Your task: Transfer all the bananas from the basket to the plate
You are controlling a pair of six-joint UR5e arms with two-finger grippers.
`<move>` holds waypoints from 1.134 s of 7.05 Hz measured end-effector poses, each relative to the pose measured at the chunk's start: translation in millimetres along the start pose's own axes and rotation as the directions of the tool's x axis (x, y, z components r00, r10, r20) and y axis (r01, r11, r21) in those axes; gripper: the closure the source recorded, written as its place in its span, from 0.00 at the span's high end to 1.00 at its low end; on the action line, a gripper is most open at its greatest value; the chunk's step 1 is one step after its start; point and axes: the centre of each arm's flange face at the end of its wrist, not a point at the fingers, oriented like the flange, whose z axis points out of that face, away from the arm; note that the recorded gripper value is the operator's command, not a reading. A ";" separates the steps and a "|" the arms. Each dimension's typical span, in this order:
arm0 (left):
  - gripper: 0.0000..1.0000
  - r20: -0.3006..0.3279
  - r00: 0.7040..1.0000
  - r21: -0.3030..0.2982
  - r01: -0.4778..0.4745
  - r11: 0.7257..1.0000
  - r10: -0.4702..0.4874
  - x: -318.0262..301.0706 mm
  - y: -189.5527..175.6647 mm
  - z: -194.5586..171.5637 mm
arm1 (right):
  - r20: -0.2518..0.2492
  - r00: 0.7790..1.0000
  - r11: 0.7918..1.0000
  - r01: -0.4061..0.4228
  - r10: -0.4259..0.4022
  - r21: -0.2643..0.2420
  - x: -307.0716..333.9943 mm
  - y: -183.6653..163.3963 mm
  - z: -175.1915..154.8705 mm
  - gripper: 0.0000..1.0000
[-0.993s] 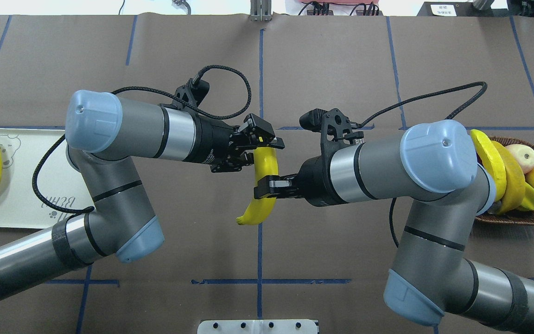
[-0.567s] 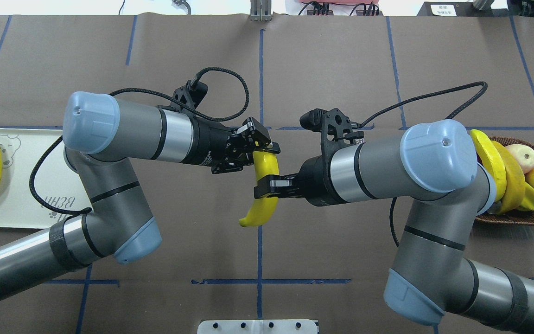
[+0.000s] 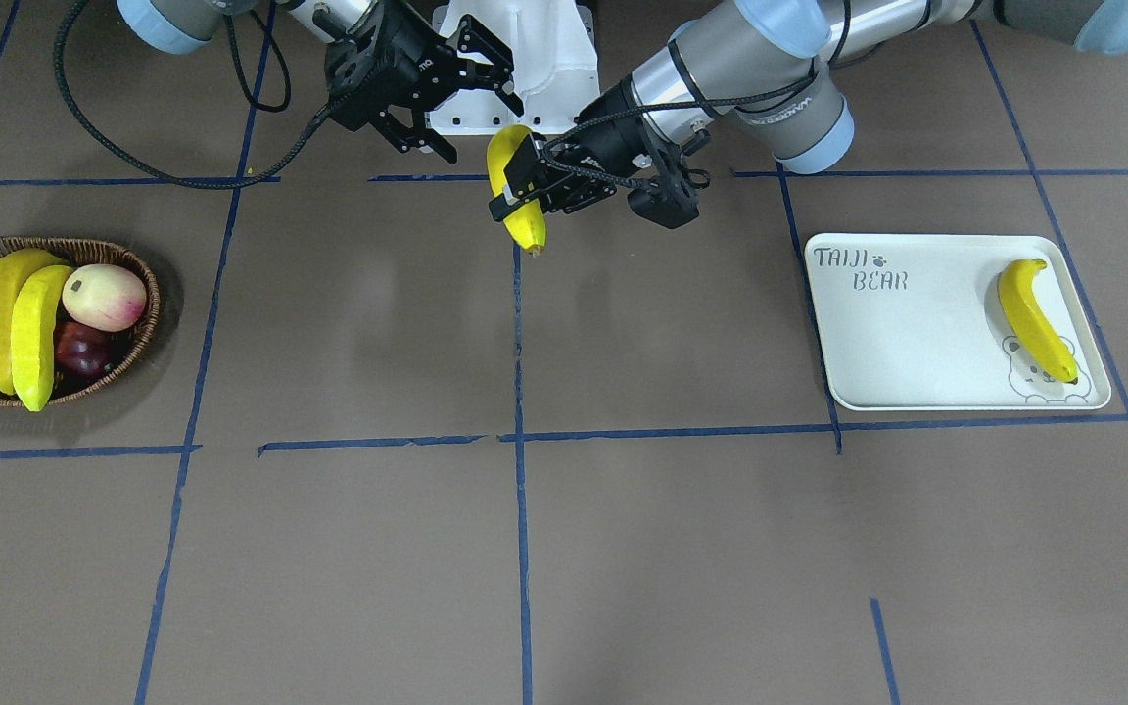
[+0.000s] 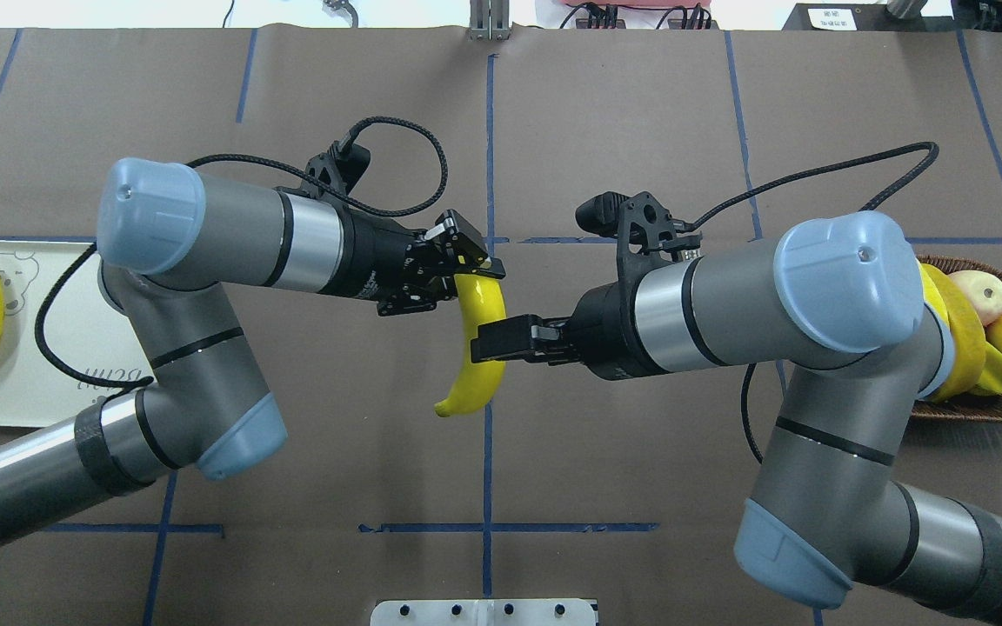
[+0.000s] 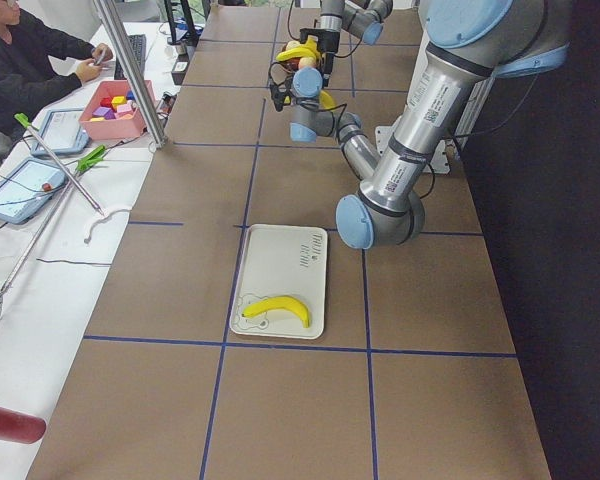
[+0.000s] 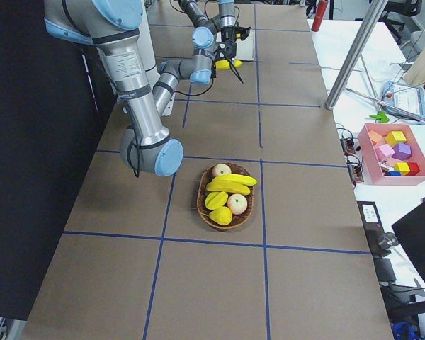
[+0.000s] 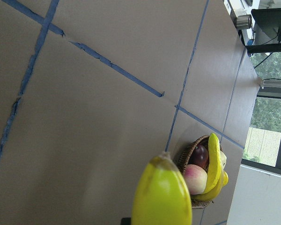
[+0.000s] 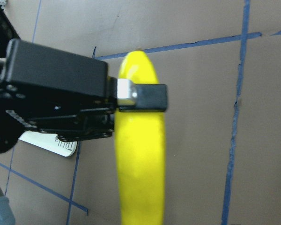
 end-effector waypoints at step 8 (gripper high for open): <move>0.00 0.584 0.803 0.147 -0.250 0.957 0.120 -299.8 -151.2 -260.2 | -0.522 0.828 0.977 0.143 -0.206 -0.159 135.1 -108.2 -119.7 1.00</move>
